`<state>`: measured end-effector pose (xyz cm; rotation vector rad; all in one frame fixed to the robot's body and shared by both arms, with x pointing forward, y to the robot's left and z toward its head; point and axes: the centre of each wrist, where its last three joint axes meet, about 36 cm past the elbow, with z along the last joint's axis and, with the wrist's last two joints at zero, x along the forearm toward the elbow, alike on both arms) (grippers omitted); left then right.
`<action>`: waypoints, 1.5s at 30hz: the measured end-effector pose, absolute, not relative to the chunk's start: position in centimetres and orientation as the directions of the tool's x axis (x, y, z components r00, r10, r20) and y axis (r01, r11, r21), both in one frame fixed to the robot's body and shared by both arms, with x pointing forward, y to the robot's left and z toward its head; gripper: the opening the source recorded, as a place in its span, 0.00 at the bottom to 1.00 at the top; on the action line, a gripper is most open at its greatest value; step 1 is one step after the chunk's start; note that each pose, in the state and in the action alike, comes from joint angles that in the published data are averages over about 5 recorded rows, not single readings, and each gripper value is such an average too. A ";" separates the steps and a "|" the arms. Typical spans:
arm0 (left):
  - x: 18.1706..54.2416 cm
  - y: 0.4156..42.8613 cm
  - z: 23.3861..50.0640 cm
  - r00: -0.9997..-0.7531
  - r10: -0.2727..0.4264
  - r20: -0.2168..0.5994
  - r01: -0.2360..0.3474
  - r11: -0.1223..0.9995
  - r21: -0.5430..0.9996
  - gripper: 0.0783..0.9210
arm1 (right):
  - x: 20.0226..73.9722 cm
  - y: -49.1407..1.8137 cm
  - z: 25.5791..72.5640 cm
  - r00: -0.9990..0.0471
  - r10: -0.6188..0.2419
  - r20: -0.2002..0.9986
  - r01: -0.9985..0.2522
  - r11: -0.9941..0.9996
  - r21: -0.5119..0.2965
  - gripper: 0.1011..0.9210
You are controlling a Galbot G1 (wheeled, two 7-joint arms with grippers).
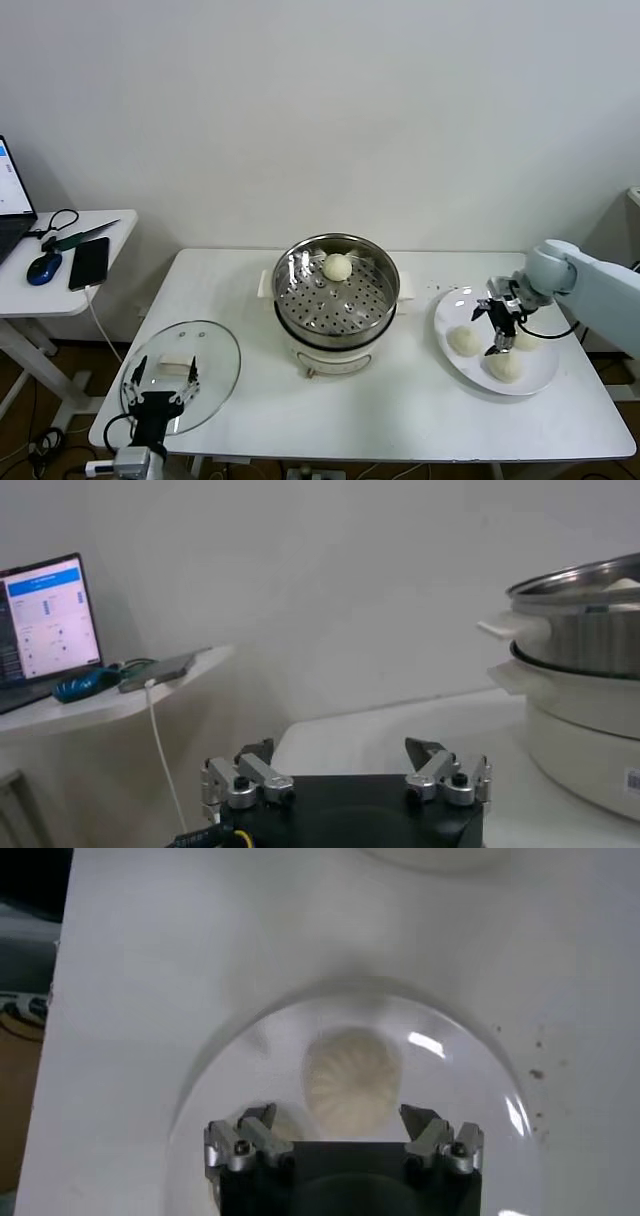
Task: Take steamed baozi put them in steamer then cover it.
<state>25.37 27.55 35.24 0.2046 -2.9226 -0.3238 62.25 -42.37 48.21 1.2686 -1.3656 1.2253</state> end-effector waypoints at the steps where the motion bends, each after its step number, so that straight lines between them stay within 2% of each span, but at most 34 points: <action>1: 25.4 27.5 35.2 -0.971 -0.158 0.177 -0.115 0.966 0.230 0.88 | 62.4 -42.4 48.0 -0.092 -0.128 0.987 -0.996 -0.003 -0.093 0.88; 21: 25.1 27.5 34.6 -0.968 -0.160 0.195 -0.111 0.964 0.242 0.88 | 64.5 -41.4 45.0 -0.059 -0.134 0.989 -0.998 0.028 -0.056 0.87; 26: 25.0 27.4 34.6 -0.968 -0.160 0.196 -0.110 0.964 0.243 0.88 | 64.8 -41.4 45.0 -0.057 -0.134 0.989 -0.998 0.032 -0.053 0.78; 32: 24.9 27.5 34.5 -0.967 -0.162 0.198 -0.111 0.964 0.243 0.88 | 65.1 -41.4 45.5 -0.061 -0.140 0.988 -0.998 0.039 -0.056 0.72; 39: 24.9 27.5 34.5 -0.967 -0.160 0.197 -0.111 0.964 0.241 0.88 | 65.8 -41.5 47.9 -0.088 -0.157 0.984 -0.995 0.052 -0.081 0.70; 45: 25.0 27.2 34.7 -0.970 -0.152 0.192 -0.104 0.966 0.237 0.88 | 67.7 -40.2 53.5 -0.140 -0.189 0.972 -0.990 0.038 -0.135 0.70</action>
